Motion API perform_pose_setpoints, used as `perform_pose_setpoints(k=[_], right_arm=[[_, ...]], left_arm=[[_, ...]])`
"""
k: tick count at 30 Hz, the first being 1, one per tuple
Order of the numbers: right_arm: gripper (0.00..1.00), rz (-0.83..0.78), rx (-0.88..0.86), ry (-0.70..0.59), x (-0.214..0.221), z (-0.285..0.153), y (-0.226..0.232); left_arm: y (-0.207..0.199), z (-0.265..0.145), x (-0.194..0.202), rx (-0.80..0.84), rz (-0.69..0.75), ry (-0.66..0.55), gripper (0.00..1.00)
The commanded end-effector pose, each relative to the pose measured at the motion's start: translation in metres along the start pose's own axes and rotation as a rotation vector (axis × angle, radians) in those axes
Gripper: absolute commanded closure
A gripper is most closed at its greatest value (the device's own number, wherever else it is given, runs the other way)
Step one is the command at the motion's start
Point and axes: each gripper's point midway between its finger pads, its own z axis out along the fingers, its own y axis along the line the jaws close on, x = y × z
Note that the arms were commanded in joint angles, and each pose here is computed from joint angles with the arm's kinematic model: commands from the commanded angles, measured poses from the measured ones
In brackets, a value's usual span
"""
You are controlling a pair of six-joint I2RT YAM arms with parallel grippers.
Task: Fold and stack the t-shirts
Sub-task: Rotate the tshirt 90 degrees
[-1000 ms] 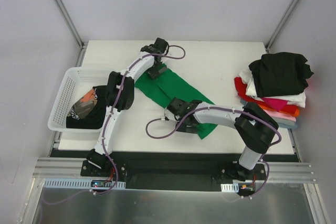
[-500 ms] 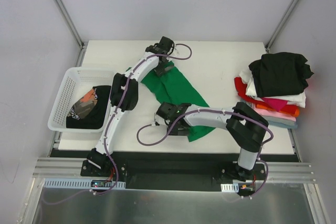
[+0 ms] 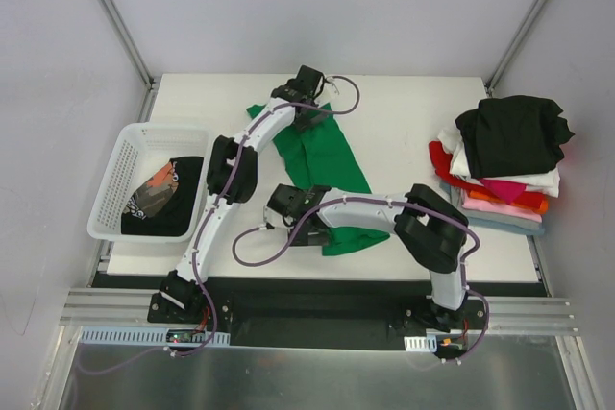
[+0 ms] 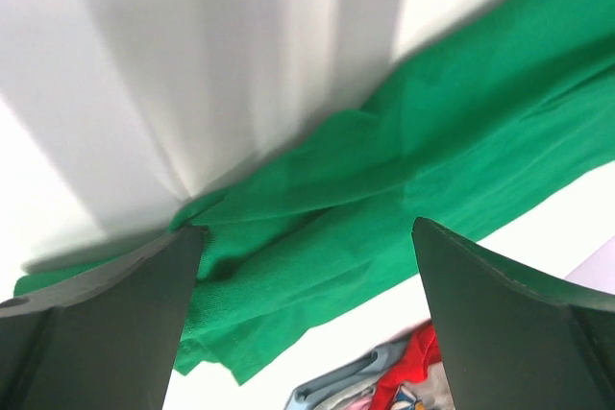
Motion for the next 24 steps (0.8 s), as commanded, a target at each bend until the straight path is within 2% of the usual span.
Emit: perform_pose_setpoints(k=[1, 14, 24], right_arm=[[0.03, 0.017, -0.088, -0.111, -0.043, 0.016, 0.019], [0.03, -0.039, -0.109, -0.179, -0.088, 0.012, 0.034], [0.04, -0.083, -0.128, -0.224, -0.125, 0.006, 0.046]], left_arm=[[-0.011, 0.019, -0.024, 0.011, 0.027, -0.100, 0.01], [0.009, 0.023, -0.057, -0.069, 0.044, -0.242, 0.01], [0.011, 0.022, -0.073, -0.069, 0.054, -0.310, 0.01]])
